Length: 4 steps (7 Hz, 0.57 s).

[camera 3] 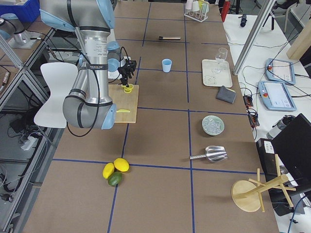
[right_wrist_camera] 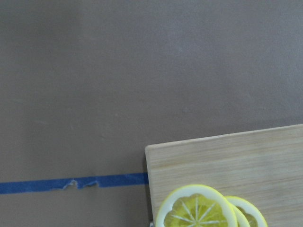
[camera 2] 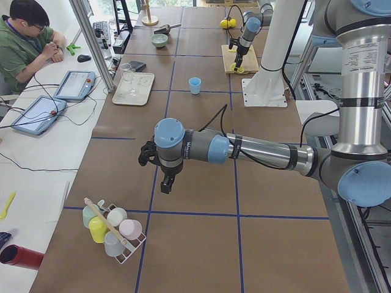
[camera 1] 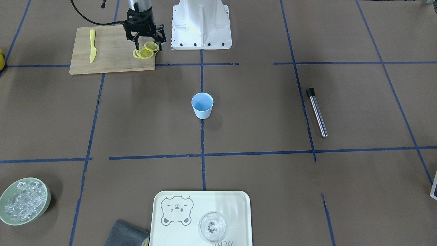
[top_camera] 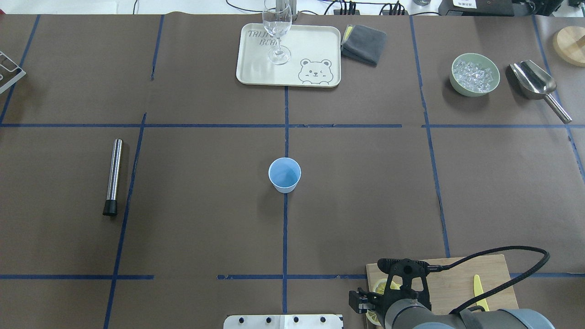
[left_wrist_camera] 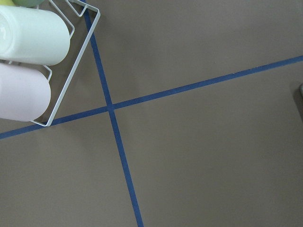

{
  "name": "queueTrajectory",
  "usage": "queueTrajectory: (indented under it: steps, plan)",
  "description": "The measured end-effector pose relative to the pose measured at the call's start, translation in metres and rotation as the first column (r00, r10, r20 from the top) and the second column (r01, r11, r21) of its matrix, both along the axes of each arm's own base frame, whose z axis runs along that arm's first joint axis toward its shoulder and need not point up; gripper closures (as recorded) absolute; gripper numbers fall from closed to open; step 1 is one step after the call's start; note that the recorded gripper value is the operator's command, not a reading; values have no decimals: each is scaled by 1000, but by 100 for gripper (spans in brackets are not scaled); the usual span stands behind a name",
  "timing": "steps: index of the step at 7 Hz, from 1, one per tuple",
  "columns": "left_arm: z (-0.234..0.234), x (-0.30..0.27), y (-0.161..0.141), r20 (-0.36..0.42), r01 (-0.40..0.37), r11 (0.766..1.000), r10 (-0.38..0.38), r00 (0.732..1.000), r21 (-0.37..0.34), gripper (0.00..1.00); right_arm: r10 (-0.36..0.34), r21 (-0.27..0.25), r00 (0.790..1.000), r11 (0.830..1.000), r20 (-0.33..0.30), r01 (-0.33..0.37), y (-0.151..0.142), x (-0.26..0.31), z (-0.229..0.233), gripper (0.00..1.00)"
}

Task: Squeeze lemon into cup
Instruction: 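Lift the lemon slice off the board with the right gripper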

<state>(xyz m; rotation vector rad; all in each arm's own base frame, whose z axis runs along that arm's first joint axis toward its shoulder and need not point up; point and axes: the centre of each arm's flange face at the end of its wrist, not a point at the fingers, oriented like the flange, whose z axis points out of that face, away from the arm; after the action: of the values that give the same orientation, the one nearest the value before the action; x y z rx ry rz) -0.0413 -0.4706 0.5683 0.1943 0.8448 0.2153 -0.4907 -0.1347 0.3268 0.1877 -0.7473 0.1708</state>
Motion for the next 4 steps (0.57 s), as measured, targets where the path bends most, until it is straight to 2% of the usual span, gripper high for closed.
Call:
queueTrajectory:
  steps: [4]
  plan:
    - [0, 0, 0, 0, 0, 1000, 0, 1000, 0, 0, -10, -18, 1000, 1000, -23, 10, -1, -1, 10, 0]
